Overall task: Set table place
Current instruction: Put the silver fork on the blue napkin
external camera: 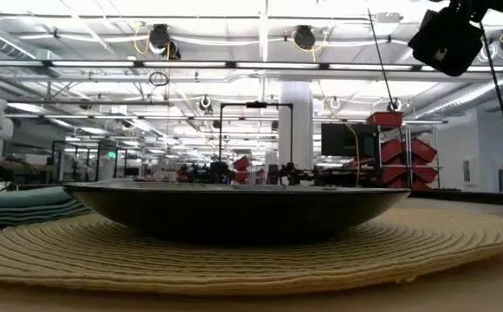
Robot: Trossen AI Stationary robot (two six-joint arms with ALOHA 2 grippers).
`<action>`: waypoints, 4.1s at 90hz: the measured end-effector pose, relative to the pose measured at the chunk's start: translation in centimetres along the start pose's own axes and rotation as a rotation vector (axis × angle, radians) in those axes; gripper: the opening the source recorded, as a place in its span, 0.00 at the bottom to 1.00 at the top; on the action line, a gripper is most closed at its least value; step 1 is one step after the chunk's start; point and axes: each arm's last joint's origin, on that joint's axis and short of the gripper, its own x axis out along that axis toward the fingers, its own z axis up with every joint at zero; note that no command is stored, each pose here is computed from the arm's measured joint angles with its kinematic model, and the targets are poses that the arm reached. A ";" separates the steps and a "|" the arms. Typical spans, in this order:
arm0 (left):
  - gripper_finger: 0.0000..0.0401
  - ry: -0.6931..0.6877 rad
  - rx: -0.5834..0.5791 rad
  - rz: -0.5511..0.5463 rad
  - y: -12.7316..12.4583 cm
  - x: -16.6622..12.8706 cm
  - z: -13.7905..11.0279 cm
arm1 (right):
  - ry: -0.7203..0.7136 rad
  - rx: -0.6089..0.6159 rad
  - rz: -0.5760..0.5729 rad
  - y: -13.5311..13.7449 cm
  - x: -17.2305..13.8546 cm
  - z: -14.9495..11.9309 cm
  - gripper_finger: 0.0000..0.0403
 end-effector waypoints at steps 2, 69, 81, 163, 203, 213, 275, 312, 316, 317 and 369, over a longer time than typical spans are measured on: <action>0.35 -0.001 0.037 0.024 -0.2 -0.5 0.0 | 0.001 0.008 -0.005 0.0 0.1 0.0 0.49; 0.33 -0.171 0.565 0.326 0.5 3.0 1.5 | 0.040 0.095 -0.073 -0.2 3.4 -1.1 0.49; 0.33 -0.186 0.569 0.302 0.1 3.6 1.8 | 0.037 0.086 -0.076 -0.3 3.4 -1.0 0.49; 0.00 0.083 0.068 0.029 -1.9 -7.1 -0.8 | 0.035 0.058 -0.081 -0.4 3.4 -0.9 0.49; 0.00 -1.188 0.386 -0.041 -4.0 -15.7 0.7 | -0.016 0.000 -0.107 -0.5 3.5 -0.5 0.49; 0.00 -1.332 0.323 0.156 -3.2 -13.9 1.7 | -0.029 -0.005 -0.118 -0.6 3.6 -0.3 0.49; 0.00 -1.779 0.475 -0.072 3.5 -10.4 7.8 | -0.413 -0.460 0.301 -0.5 5.9 6.0 0.49; 0.00 -1.515 -0.342 -0.014 7.8 -8.8 5.8 | -0.350 -0.273 0.104 -3.9 9.9 5.7 0.49; 0.00 -1.473 -0.403 -0.038 8.0 -9.2 4.9 | -0.340 -0.273 0.103 -3.8 9.9 5.6 0.49; 0.00 -1.465 -0.414 -0.044 8.0 -9.3 4.7 | -0.339 -0.274 0.104 -3.8 9.9 5.5 0.49; 0.00 -1.052 -0.160 0.044 3.2 -26.7 -0.4 | -0.312 -0.298 0.155 -3.5 9.9 5.3 0.49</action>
